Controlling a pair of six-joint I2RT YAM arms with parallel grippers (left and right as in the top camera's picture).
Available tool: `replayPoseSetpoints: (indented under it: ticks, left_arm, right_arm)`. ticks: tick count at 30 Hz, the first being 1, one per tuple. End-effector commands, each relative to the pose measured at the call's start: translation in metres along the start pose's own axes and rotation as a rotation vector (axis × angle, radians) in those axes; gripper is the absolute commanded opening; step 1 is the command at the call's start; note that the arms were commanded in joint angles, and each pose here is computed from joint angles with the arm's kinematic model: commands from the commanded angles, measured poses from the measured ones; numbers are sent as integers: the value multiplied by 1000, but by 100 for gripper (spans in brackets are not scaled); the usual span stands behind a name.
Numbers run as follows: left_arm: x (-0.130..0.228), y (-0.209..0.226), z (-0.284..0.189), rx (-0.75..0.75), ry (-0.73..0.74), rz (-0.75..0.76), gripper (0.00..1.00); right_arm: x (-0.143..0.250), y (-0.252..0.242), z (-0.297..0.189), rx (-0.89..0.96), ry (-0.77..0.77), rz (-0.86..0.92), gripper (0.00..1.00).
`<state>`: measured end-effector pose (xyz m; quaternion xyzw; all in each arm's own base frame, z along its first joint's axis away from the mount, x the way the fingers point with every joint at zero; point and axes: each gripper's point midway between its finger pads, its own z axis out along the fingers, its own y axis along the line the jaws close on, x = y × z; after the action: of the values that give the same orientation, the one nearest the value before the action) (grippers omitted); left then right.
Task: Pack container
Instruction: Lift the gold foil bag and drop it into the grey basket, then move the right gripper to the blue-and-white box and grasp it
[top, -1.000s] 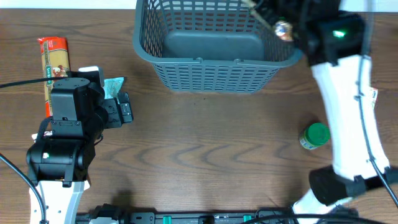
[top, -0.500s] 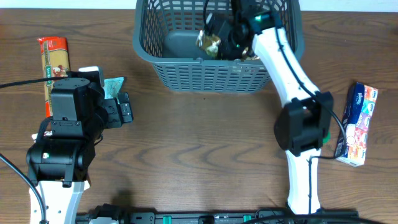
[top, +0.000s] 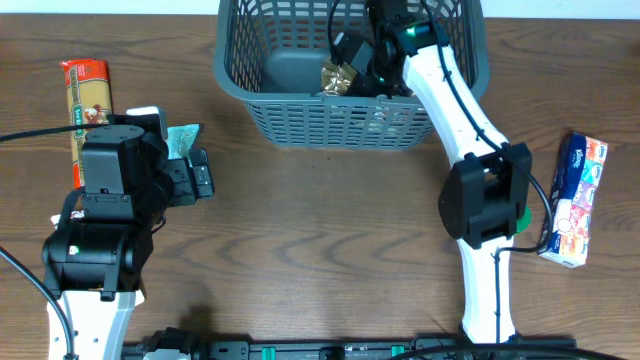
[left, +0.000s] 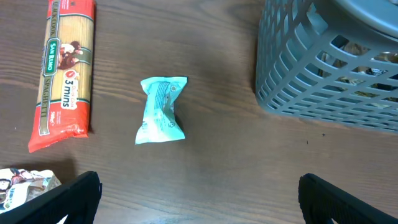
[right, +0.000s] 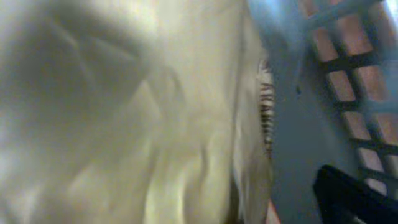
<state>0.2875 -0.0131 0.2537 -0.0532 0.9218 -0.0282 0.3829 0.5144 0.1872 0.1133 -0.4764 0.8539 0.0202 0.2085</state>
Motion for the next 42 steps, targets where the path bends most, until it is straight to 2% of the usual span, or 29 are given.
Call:
replayPoseSetpoints:
  ticks: [1, 4, 7, 11, 16, 21, 28, 32, 42]
  left_arm:
    - [-7, 2, -5, -12, -22, 9, 98]
    - [-7, 2, -5, -12, -22, 9, 98]
    - [-7, 2, -5, -12, -22, 9, 98]
    - [-7, 2, -5, -12, -22, 9, 98]
    - [-7, 2, -5, -12, -22, 9, 98]
    - [-8, 2, -5, -12, -23, 14, 98]
    - [-8, 2, -5, -12, -23, 19, 98]
    - [-8, 2, -5, -12, -23, 24, 99]
    - [-8, 2, -5, -12, -22, 24, 98]
  right_arm:
    - [-45, -32, -102, 157, -211, 111, 99]
    - [-56, -59, -178, 275, -349, 245, 99]
    - [-30, -100, -257, 433, -448, 500, 99]
    - [68, -141, -326, 599, -446, 939, 99]
    - [212, -141, -349, 664, -258, 1415, 99]
    - [304, -113, -341, 608, -35, 1655, 99]
    - [385, -73, -284, 470, 279, 1785, 99]
    - [416, -63, -232, 406, 361, 1784, 99]
    - [456, -35, -123, 361, 383, 1760, 99]
